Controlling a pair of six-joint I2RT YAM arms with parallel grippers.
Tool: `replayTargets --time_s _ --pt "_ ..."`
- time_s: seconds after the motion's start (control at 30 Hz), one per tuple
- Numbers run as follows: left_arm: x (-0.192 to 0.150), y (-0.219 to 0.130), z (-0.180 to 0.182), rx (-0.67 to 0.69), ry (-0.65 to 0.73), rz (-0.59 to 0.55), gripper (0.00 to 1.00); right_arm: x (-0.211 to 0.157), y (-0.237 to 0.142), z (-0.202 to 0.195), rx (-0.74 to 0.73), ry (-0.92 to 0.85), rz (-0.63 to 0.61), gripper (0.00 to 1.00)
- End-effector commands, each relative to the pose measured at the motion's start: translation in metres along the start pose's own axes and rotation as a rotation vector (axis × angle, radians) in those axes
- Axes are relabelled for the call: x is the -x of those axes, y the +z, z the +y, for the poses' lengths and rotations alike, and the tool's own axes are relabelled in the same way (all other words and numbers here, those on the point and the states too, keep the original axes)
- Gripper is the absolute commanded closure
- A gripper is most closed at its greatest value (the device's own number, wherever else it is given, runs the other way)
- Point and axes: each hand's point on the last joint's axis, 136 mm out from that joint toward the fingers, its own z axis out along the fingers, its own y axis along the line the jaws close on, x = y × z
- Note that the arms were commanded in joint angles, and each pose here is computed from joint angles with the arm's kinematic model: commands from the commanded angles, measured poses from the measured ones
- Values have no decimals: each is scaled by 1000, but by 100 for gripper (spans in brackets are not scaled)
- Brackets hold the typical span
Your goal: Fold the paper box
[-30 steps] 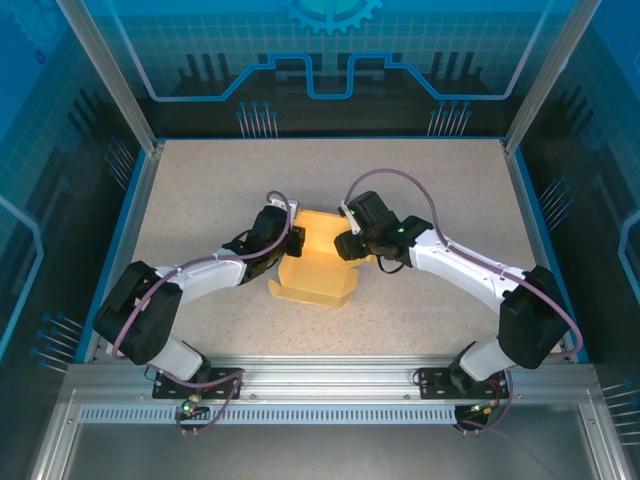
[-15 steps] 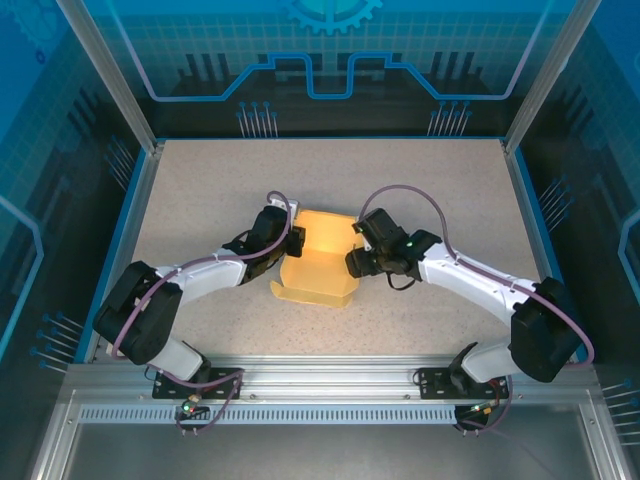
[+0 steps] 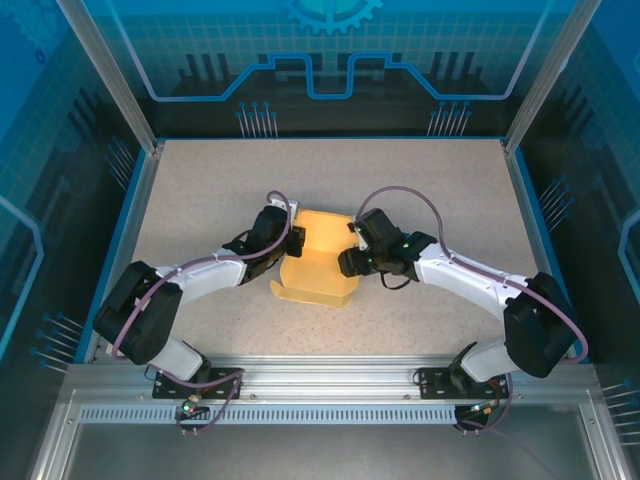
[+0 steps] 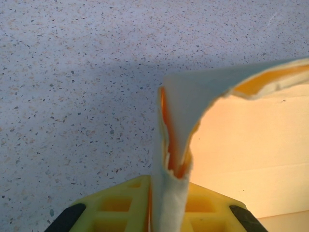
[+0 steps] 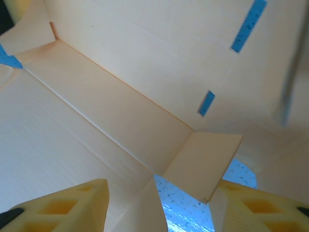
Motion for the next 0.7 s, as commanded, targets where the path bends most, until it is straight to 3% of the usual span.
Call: replayTargets --time_s 0.0,0.17,0.43,0.67 --pt "16 -6 -6 -11 0 -48 85 27 -9 18 80 -9 -73 44" --pt "15 -5 -7 -14 -1 -44 85 39 -7 32 132 -23 -89 47" --pt "15 -7 -8 -17 2 -43 85 27 15 35 121 -47 -28 52" --pt "16 -9 -6 -6 12 -44 85 30 -7 26 65 -117 -50 51"
